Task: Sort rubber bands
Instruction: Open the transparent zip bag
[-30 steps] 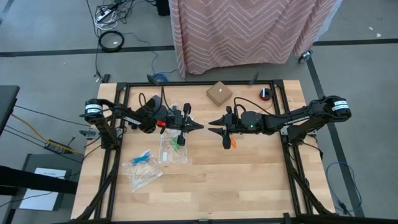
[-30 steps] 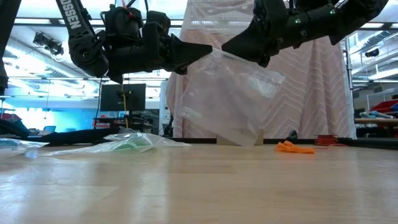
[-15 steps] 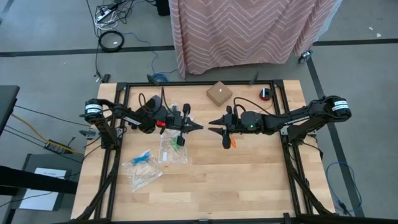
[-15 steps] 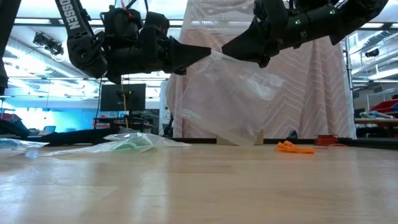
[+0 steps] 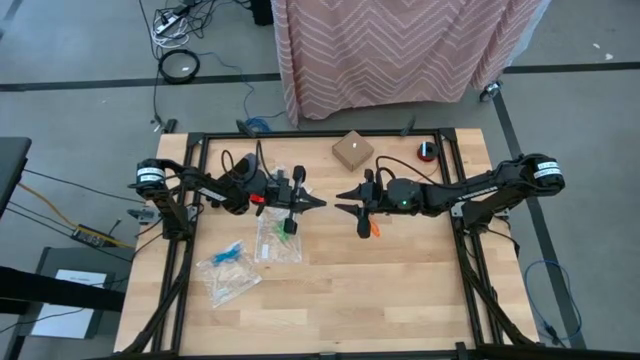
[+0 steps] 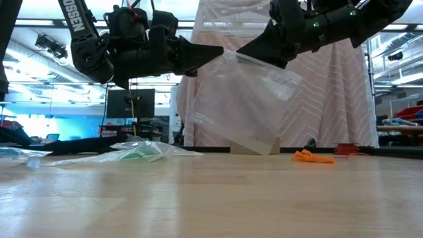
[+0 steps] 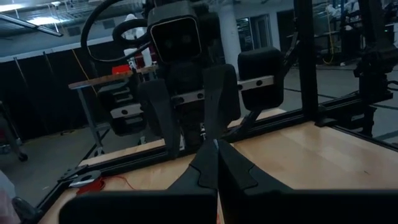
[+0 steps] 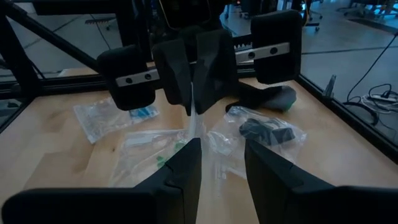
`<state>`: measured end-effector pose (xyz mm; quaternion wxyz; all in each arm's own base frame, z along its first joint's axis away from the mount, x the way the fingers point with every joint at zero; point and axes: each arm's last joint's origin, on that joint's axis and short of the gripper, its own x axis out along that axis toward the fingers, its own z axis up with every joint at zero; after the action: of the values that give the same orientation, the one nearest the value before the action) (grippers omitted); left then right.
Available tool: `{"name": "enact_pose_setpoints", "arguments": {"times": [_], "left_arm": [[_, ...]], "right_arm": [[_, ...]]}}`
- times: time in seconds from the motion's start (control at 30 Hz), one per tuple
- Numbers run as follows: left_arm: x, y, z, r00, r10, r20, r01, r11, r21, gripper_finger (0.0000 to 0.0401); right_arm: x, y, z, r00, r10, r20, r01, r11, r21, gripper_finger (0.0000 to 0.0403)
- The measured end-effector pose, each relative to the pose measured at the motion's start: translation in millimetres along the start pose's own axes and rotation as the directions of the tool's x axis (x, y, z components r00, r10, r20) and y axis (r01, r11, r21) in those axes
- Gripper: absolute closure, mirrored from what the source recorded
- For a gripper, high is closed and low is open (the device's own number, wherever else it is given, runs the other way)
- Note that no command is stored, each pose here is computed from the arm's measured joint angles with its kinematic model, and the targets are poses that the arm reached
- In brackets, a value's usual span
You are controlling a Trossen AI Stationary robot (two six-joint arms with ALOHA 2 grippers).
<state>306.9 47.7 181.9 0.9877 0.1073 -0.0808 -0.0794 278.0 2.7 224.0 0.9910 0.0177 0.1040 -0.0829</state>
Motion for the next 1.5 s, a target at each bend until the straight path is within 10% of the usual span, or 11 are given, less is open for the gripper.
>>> {"name": "enact_pose_setpoints", "arguments": {"times": [1.5], "left_arm": [[-0.1, 0.1, -1.5, 1.0, -0.005, -0.011, 0.005, 1.0, 0.02, 0.04]], "right_arm": [[0.0, 0.1, 0.4, 1.0, 0.0, 0.004, 0.0, 1.0, 0.013, 0.029]]}}
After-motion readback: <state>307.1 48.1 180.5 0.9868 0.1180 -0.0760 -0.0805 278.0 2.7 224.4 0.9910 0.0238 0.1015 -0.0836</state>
